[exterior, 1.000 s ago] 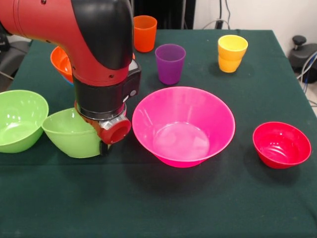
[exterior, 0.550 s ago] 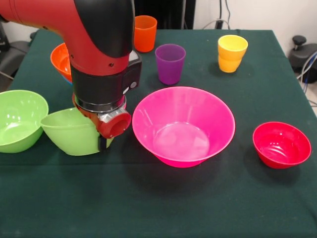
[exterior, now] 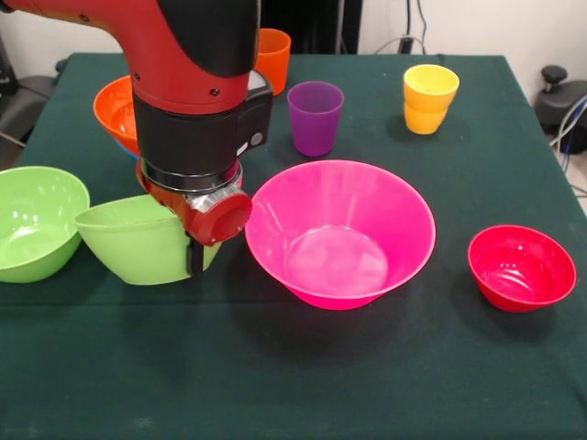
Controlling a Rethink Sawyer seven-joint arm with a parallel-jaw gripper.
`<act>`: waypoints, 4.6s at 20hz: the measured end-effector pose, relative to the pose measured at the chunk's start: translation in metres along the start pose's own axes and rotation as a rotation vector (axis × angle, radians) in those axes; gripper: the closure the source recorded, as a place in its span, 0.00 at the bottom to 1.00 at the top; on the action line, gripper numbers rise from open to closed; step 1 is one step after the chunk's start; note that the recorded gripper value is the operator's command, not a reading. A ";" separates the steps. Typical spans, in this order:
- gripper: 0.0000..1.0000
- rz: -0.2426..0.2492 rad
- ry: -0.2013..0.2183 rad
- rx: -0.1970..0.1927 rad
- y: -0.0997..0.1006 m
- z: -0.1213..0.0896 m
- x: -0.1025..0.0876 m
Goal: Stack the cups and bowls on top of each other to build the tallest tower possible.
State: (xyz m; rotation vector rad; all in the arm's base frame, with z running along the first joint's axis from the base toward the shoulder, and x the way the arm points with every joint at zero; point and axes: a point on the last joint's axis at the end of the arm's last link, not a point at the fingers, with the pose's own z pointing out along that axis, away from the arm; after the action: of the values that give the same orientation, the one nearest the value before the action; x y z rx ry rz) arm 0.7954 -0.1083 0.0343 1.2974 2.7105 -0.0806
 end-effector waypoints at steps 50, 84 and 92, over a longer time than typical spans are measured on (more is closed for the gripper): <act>1.00 -0.084 -0.023 -0.125 0.060 -0.088 -0.020; 1.00 -0.080 -0.013 -0.158 0.055 -0.174 -0.001; 1.00 -0.088 0.001 -0.135 0.041 -0.189 0.015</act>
State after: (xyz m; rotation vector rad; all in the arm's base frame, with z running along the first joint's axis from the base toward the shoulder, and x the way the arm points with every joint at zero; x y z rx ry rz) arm 0.7988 -0.0507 0.2193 1.1423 2.7199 0.0925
